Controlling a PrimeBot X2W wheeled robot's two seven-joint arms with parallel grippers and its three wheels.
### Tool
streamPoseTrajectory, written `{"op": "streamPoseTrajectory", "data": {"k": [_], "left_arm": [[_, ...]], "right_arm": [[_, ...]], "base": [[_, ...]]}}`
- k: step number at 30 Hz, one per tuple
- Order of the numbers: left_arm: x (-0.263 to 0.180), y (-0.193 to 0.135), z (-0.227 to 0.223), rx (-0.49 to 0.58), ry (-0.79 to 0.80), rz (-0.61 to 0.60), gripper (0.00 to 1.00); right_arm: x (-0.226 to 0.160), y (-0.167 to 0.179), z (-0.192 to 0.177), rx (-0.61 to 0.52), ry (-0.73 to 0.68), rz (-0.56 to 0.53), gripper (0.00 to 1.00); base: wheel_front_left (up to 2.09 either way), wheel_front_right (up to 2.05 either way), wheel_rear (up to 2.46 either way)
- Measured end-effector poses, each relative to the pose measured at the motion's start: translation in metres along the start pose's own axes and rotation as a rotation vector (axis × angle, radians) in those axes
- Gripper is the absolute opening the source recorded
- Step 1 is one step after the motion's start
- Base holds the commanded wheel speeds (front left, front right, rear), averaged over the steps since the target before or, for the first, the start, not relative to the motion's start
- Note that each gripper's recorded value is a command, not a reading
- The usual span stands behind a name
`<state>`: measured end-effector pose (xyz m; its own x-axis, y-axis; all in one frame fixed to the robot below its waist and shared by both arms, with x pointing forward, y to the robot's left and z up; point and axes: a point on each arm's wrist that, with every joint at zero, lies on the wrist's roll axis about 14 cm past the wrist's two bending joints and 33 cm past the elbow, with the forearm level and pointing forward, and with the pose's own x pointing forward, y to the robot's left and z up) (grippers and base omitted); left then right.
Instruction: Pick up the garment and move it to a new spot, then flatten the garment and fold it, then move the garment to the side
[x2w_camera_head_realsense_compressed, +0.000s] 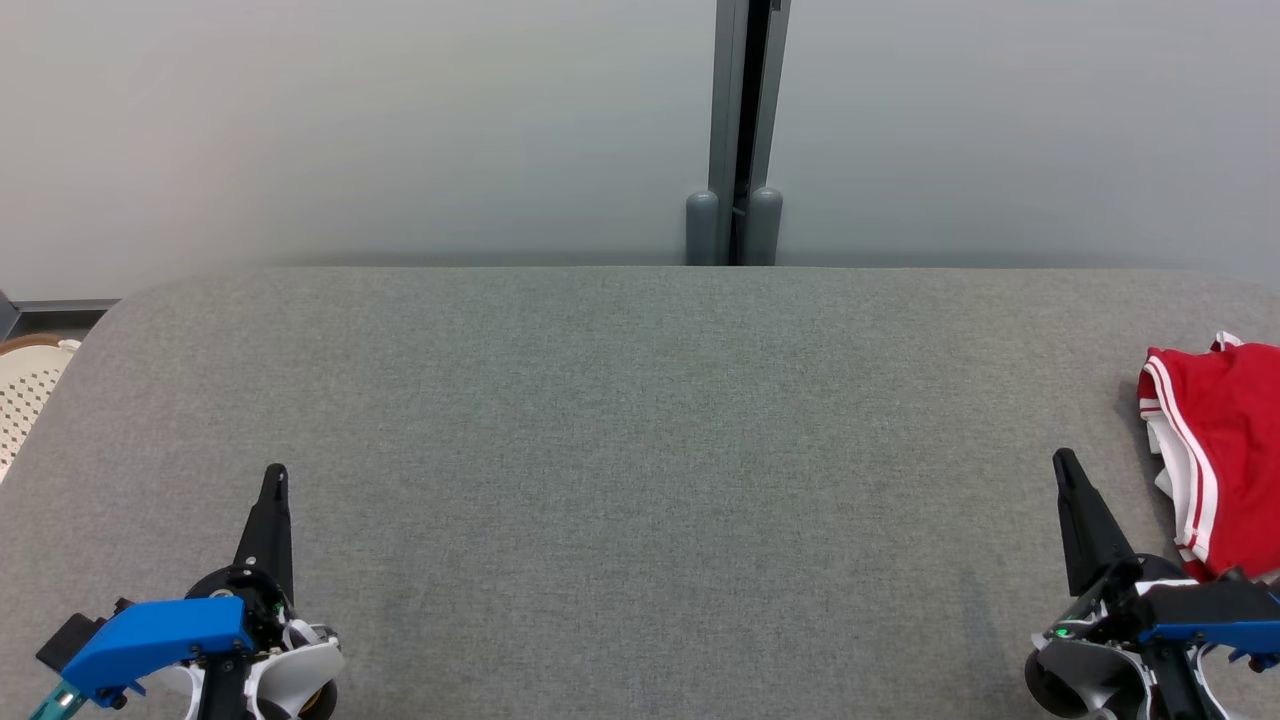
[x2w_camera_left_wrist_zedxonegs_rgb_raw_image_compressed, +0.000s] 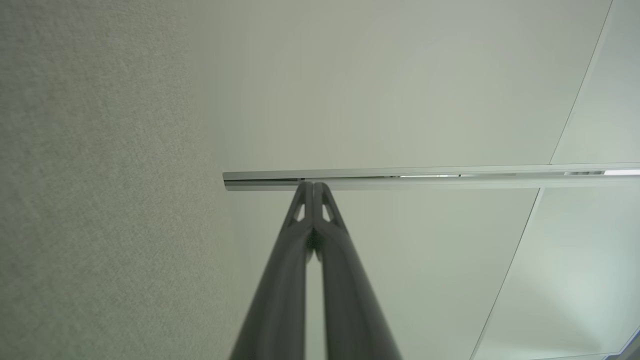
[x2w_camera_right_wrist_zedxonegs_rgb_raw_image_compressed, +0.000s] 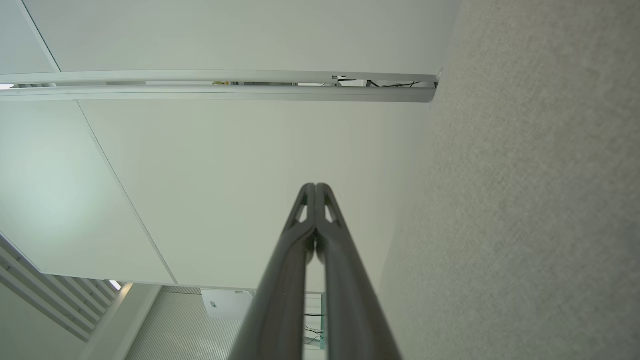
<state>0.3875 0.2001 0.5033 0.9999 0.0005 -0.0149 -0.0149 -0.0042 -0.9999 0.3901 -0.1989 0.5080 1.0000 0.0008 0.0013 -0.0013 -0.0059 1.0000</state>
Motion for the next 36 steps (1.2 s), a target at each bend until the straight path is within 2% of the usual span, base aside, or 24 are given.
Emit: {"op": "streamPoseTrajectory", "data": {"k": [36], "left_arm": [[0.0000, 0.0000, 0.0000, 0.000, 0.000, 0.000, 0.00]], "right_arm": [[0.0000, 0.0000, 0.0000, 0.000, 0.000, 0.000, 0.00]], "base": [[0.00, 0.00, 0.00]]}}
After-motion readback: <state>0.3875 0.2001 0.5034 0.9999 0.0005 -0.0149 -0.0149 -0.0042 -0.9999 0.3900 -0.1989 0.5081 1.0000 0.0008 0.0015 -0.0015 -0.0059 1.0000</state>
